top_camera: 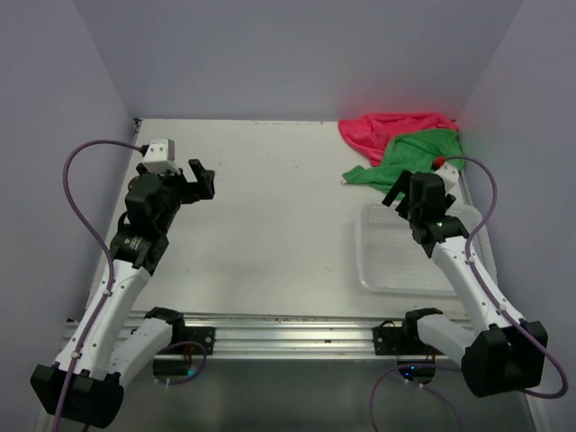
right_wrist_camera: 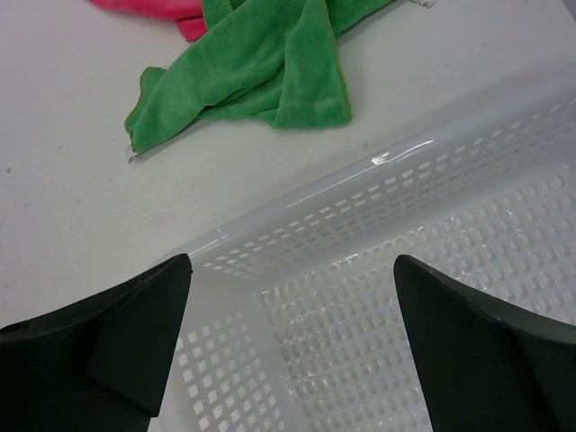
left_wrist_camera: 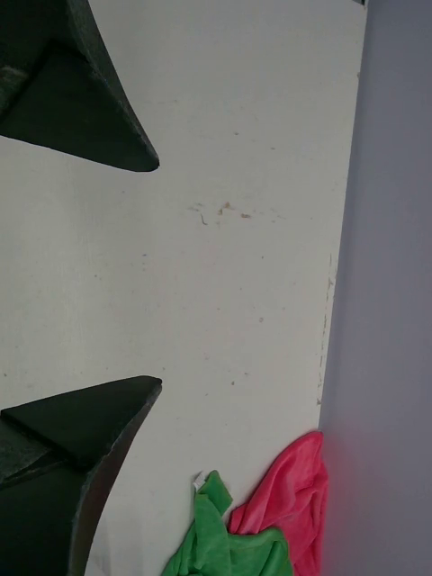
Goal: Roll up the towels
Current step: Grab a towel with the right arm
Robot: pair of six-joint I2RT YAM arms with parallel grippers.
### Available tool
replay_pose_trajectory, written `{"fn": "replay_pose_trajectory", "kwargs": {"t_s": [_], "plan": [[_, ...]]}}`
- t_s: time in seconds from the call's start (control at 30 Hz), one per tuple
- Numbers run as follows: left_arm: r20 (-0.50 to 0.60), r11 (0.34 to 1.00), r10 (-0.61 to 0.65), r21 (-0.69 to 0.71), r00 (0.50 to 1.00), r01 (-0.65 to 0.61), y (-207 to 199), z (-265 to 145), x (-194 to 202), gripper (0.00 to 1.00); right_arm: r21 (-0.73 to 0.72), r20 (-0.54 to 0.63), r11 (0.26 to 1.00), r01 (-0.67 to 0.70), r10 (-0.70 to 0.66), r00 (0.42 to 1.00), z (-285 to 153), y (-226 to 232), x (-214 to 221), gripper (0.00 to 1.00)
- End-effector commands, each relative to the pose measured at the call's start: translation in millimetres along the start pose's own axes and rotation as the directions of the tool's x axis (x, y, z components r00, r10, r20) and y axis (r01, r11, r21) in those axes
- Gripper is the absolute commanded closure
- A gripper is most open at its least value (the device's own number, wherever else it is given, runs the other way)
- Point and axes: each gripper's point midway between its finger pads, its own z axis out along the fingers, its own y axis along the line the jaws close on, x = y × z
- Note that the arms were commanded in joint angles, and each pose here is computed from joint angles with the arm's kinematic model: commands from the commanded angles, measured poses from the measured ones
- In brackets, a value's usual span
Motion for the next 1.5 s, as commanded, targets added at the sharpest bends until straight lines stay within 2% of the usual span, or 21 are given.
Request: {"fn": "replay_pose_trajectory", "kwargs": {"t_s": [0.0, 0.17, 0.33, 0.57, 0.77, 0.8, 0.87, 0.93, 1.07, 1.27, 1.47], "plan": [[0.043, 1.0, -0.011, 0.006, 0.999, 0.011, -3, 0, -14, 0.0, 0.022, 0.043, 0.999, -0.045, 0.044, 0.998, 0, 4, -18, 0.01], [0.04, 1.0, -0.011, 0.005, 0.999, 0.011, -3, 0, -13, 0.0, 0.004, 0.04, 1.0, -0.025, 0.024, 0.999, 2, 5, -15, 0.01], [0.041, 1.0, -0.015, 0.012, 0.999, 0.014, -4, 0, -13, 0.0, -0.071, 0.099, 0.997, 0.009, -0.002, 0.995, 9, 19, -24, 0.01], [0.042, 1.0, -0.018, 0.019, 0.999, 0.017, -6, -1, -14, 0.0, 0.06, 0.11, 0.996, 0.059, -0.065, 0.992, 31, 22, -55, 0.01], [0.034, 0.999, -0.019, 0.027, 0.999, 0.018, -7, 0, -12, 0.0, 0.147, 0.074, 0.985, 0.086, -0.098, 0.992, 67, 30, -62, 0.01], [0.038, 0.999, -0.019, 0.027, 0.999, 0.018, -7, -1, -14, 0.0, 0.173, 0.032, 0.979, 0.111, -0.118, 0.992, 81, 27, -51, 0.02], [0.042, 0.999, -0.019, 0.027, 0.999, 0.018, -7, -2, -14, 0.0, 0.194, 0.015, 0.975, 0.111, -0.116, 0.993, 94, 28, -56, 0.04], [0.039, 0.999, -0.021, 0.031, 0.999, 0.019, -8, -2, -13, 0.0, 0.22, -0.046, 0.972, 0.087, -0.078, 0.996, 114, 20, -48, 0.17], [0.026, 0.998, -0.022, 0.057, 0.999, 0.02, -14, 1, -9, 0.0, 0.259, -0.11, 0.964, 0.05, -0.022, 0.994, 140, 3, -35, 0.3], [0.003, 0.996, -0.023, 0.087, 1.0, 0.023, -21, 4, -3, 0.0, 0.273, -0.212, 0.959, 0.077, -0.018, 0.977, 173, -9, -7, 0.29], [-0.007, 0.995, -0.023, 0.094, 1.0, 0.023, -22, 5, -1, 0.0, 0.266, -0.237, 0.961, 0.076, -0.011, 0.971, 199, -17, -6, 0.25]]}}
